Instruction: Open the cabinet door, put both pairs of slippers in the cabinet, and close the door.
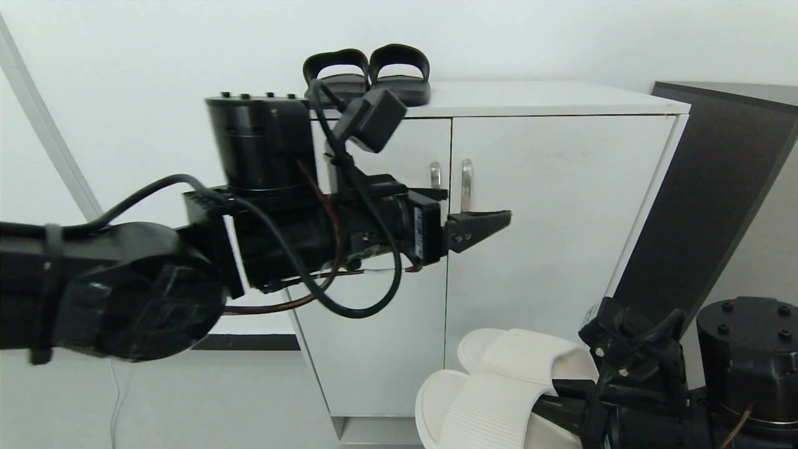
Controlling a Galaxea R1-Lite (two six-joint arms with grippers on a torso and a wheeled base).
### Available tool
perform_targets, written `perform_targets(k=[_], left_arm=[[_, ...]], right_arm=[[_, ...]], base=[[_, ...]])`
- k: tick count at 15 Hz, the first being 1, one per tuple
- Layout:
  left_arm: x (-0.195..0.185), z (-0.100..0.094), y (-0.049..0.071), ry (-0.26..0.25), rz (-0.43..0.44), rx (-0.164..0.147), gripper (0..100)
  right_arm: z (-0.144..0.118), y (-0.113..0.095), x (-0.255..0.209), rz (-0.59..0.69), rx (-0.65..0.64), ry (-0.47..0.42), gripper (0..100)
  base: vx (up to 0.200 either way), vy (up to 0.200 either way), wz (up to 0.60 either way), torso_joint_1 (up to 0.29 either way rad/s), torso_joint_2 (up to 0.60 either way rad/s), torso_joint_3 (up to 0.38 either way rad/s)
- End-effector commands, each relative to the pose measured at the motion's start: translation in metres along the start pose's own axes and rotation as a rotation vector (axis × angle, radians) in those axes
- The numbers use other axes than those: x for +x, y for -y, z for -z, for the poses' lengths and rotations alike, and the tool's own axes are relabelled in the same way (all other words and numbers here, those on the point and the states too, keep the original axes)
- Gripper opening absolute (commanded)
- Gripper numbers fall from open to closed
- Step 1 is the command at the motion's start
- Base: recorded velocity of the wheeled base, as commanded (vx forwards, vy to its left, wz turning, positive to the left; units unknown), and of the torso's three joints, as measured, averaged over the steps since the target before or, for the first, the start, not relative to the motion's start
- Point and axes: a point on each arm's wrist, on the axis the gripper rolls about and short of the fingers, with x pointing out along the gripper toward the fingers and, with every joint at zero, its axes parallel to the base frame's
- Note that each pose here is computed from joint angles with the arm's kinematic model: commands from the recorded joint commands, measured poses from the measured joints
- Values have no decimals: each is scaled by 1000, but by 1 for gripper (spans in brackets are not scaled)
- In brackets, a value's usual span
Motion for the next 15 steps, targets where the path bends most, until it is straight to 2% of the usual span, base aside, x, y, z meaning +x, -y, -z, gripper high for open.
perform_targets(k=[1,4,5,6,10,15], left_arm=[[36,11,6,-56,50,-26,100],[38,1,6,-44,132,-125,100],[37,-4,5,-37,154,-183,100],[34,-6,2,-38,165,-221,100],[28,-7,-10,-29,122,-232,100],[26,-5,-15,-48,60,-242,100]], right_arm=[[3,0,1,-1,0,-9,0],[4,0,0,-3,1,-10,0],[4,0,0,-3,0,-7,0],[4,0,0,-3,0,-7,0],[4,0,0,-1,0,-7,0],[4,0,0,-1,0,-7,0]], base=[[0,0,0,0,0,0],[0,0,0,0,0,0],[0,0,0,0,0,0],[0,0,0,0,0,0],[0,0,0,0,0,0],[0,0,0,0,0,0]])
